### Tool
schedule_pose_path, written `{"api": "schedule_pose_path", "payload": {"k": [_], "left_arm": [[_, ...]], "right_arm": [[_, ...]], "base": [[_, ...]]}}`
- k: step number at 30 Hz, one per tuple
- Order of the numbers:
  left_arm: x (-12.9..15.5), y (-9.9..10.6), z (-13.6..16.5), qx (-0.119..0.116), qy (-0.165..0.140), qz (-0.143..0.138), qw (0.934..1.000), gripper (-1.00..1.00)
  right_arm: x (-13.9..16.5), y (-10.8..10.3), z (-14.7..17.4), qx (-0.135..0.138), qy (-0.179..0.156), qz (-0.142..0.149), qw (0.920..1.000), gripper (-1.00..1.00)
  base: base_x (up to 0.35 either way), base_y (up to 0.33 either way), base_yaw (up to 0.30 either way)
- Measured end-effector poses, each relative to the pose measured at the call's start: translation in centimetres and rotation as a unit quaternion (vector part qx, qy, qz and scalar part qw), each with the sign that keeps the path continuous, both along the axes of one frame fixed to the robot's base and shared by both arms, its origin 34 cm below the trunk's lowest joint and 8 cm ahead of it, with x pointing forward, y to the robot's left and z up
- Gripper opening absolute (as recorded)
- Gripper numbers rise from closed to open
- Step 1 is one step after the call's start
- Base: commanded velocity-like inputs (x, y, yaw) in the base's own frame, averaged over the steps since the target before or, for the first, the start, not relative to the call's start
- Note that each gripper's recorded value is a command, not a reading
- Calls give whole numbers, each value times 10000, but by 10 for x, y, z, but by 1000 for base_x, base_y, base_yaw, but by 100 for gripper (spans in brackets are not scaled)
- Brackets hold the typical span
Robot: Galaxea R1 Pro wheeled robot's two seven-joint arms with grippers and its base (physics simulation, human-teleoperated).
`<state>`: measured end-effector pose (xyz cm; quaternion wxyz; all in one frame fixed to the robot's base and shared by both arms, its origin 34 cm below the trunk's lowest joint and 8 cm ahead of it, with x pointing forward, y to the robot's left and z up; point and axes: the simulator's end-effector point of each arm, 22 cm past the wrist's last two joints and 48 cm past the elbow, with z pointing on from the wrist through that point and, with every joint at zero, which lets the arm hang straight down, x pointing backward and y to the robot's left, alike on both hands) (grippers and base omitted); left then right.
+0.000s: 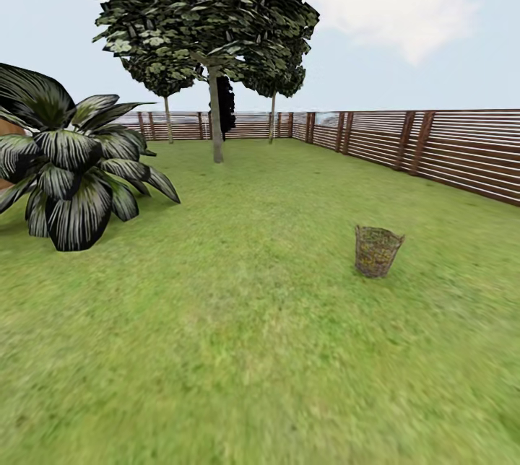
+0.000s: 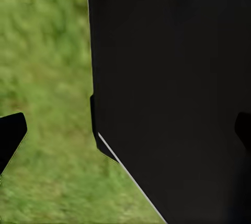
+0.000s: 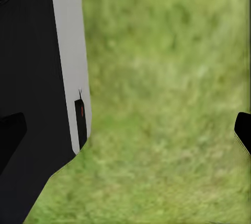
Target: Take the three Easter eggs out of the wicker basket on the lawn in the garden, then place them on the lawn next to a single tree (choose any tree) so that all three eggs are next to the same tree and none are left in the basket.
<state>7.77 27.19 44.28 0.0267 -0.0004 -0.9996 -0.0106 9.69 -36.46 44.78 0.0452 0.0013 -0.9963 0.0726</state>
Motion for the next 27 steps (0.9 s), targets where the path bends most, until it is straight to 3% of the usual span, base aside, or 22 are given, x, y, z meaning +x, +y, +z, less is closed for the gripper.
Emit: {"api": "schedule_pose_path", "payload": {"k": [27], "left_arm": [[0, -1, 0, -4, 0, 1, 10000, 100]], "right_arm": [[0, 1, 0, 5, 1, 13, 10000, 100]], "base": [[344, 0, 0]]}}
